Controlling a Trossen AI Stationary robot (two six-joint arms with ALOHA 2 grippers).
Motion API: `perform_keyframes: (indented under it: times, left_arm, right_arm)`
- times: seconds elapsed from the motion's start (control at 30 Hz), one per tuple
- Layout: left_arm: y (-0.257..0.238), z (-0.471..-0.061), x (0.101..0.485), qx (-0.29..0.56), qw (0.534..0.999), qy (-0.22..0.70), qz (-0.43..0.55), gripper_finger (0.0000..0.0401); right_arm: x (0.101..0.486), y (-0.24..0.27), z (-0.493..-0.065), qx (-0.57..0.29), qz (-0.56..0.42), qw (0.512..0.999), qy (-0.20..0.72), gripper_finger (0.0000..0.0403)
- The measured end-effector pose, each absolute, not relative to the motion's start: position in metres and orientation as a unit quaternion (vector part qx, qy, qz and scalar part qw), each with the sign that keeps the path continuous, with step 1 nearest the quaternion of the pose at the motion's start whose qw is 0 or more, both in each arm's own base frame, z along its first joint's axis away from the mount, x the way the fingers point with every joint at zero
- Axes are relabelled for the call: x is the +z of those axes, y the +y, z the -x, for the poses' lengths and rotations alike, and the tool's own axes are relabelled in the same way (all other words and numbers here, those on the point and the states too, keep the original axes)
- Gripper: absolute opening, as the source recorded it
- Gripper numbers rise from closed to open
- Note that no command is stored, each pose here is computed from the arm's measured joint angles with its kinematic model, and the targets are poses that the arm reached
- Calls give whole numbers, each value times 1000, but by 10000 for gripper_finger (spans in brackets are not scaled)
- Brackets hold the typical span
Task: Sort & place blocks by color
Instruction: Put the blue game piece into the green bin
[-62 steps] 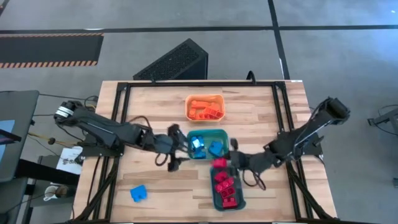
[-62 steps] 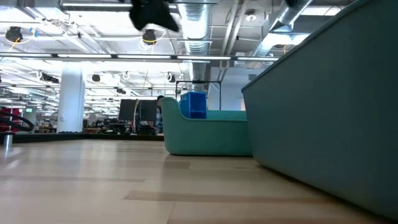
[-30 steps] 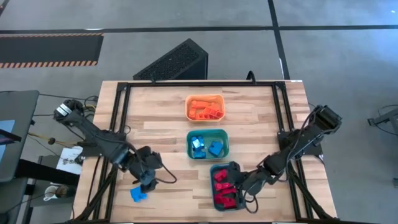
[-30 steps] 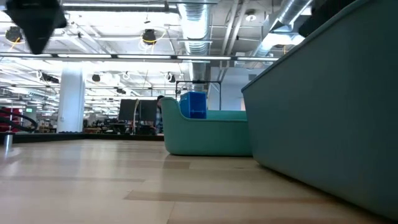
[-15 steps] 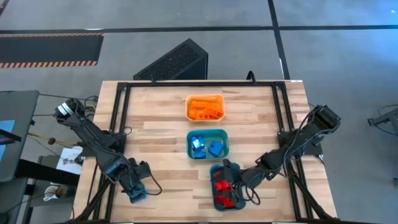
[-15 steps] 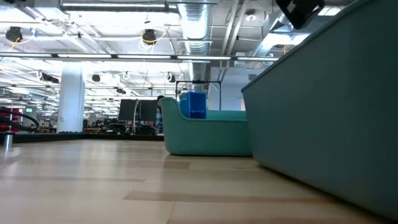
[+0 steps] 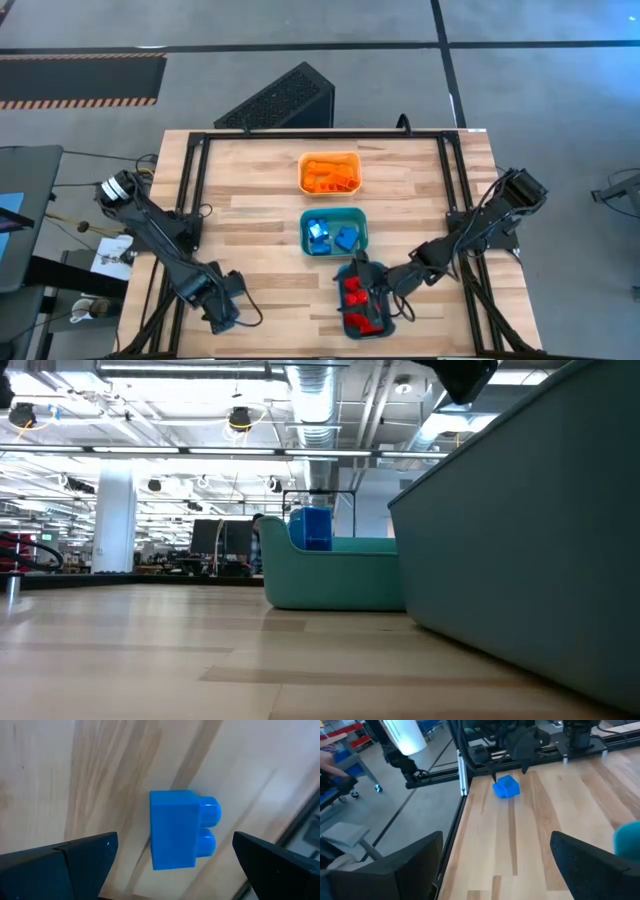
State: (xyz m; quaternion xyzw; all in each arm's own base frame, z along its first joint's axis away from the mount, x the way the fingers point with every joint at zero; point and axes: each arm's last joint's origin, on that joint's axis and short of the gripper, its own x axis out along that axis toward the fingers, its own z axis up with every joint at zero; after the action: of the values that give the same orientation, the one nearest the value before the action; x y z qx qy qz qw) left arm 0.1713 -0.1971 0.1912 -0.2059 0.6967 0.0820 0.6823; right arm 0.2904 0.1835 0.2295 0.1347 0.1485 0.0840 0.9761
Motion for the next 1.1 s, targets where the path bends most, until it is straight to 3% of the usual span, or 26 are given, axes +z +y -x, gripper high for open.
perform_keyframes:
  times: [0.7,0.83,1.0,1.1]
  left_arm:
    - [-205,-165,128,107,682,701,180,363]
    - [-201,-161,130,118,691,696,159,325]
    - [-197,-161,139,105,704,685,158,226]
    - [-188,-160,146,128,734,653,139,227]
  right_arm:
    - [229,184,-290,82,-150,973,153,394]
    - [229,183,-291,79,-149,973,154,394]
    - [226,175,-294,65,-146,974,163,393]
    - [225,171,-296,55,-148,973,167,393]
